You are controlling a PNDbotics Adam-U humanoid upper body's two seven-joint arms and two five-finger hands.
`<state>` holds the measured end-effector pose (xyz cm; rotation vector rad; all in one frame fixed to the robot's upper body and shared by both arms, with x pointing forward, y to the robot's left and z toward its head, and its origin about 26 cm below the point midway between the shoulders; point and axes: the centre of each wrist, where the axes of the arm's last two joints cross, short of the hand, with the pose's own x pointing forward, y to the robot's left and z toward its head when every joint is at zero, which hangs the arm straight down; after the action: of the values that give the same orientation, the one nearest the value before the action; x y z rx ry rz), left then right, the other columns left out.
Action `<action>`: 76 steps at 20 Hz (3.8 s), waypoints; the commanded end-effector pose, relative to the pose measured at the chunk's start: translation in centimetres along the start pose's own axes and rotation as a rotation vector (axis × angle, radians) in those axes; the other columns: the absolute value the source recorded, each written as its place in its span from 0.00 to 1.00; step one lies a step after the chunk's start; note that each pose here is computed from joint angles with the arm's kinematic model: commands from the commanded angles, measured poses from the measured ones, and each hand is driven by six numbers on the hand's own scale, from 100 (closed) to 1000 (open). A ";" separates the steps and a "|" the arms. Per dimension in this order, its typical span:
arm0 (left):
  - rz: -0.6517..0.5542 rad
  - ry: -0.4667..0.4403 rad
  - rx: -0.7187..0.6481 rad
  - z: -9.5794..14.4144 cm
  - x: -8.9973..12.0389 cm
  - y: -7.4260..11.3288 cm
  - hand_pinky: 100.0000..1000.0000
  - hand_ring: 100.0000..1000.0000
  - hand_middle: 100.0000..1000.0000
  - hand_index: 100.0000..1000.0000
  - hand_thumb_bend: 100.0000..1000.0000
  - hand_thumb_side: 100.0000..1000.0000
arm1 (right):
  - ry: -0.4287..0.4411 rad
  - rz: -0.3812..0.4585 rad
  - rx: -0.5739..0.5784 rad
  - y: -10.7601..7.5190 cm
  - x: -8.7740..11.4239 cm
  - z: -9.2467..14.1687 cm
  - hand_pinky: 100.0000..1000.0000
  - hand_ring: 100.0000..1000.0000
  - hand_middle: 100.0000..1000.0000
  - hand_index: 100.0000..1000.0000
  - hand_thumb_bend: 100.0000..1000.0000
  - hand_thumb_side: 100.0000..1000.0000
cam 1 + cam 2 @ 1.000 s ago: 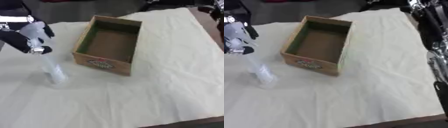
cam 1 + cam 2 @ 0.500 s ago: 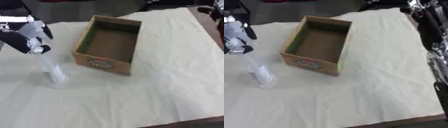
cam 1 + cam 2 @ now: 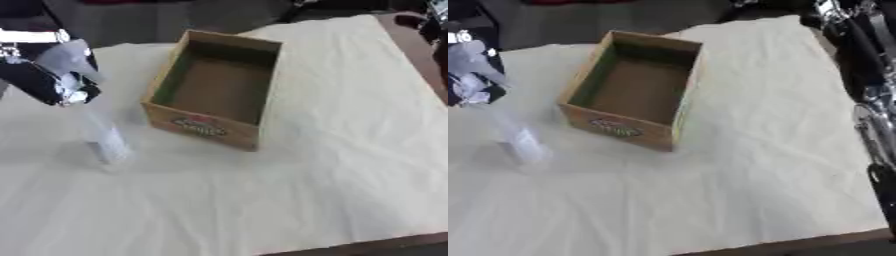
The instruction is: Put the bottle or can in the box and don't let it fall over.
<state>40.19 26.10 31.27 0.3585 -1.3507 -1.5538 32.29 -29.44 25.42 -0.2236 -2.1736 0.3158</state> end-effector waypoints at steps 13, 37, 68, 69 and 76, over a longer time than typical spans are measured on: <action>-0.070 -0.037 0.023 0.7 0.5 0.7 0.00 0.07 0.12 0.11 0.00 0.00 | -0.015 0.010 -0.014 -0.7 0.6 -0.2 0.85 0.81 0.76 0.86 0.00 0.65; -0.200 -0.122 0.275 4.0 4.8 4.6 0.00 0.00 0.03 0.08 0.12 0.00 | -0.017 0.018 -0.011 -0.8 0.7 -0.2 0.85 0.81 0.76 0.86 0.00 0.65; -0.202 -0.268 0.605 -3.5 11.7 8.1 0.00 0.00 0.04 0.09 0.05 0.00 | -0.057 -0.015 0.037 0.2 1.7 -1.3 0.85 0.81 0.76 0.86 0.00 0.65; -0.195 -0.264 0.604 -3.9 11.5 8.0 0.00 0.00 0.04 0.09 0.05 0.00 | -0.058 -0.016 0.038 0.3 1.7 -1.3 0.85 0.81 0.76 0.86 0.00 0.65; -0.126 -0.269 0.568 -7.0 9.8 6.4 0.22 0.26 0.32 0.43 0.21 0.00 | -0.065 -0.029 0.043 0.5 1.9 -1.5 0.85 0.81 0.76 0.86 0.00 0.65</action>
<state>44.19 14.80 37.21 0.5912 -1.9851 -1.3395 32.61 -28.24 26.68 -0.1569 -2.2024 0.3464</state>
